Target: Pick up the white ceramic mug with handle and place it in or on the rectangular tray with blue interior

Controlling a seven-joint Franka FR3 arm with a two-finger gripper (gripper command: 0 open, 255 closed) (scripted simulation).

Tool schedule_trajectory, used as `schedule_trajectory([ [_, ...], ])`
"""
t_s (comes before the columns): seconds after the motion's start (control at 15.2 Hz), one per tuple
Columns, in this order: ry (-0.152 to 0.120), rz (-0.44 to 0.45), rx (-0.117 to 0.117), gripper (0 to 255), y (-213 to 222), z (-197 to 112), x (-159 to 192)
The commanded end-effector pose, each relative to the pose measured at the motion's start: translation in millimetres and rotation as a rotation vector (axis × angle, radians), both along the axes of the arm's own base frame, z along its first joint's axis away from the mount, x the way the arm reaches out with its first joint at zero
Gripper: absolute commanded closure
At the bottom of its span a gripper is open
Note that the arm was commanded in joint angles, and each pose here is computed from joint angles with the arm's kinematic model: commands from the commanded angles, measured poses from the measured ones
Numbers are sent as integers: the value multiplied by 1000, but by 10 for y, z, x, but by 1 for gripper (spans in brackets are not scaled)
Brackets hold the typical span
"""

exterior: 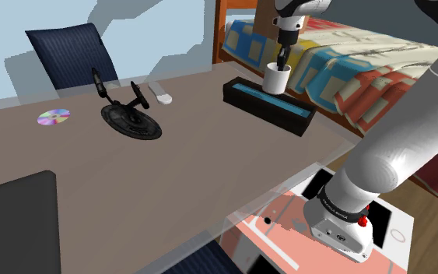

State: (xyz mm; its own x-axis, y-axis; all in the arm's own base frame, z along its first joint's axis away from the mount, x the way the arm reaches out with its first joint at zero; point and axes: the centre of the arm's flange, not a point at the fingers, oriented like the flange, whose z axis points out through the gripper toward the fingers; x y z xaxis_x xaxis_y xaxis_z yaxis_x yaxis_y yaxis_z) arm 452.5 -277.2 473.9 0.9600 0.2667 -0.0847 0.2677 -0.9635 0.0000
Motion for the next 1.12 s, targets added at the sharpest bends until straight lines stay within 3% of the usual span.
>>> schedule_trajectory([
  [0.0,-1,0,0,255,-1,-106,-2],
  [0.2,-1,0,0,255,-1,-247,-2],
  [0.66,-1,0,0,255,-1,-247,-2],
  [0.73,-1,0,0,0,-1,-247,-2],
  [1.06,-1,0,0,0,-1,-247,-2],
])
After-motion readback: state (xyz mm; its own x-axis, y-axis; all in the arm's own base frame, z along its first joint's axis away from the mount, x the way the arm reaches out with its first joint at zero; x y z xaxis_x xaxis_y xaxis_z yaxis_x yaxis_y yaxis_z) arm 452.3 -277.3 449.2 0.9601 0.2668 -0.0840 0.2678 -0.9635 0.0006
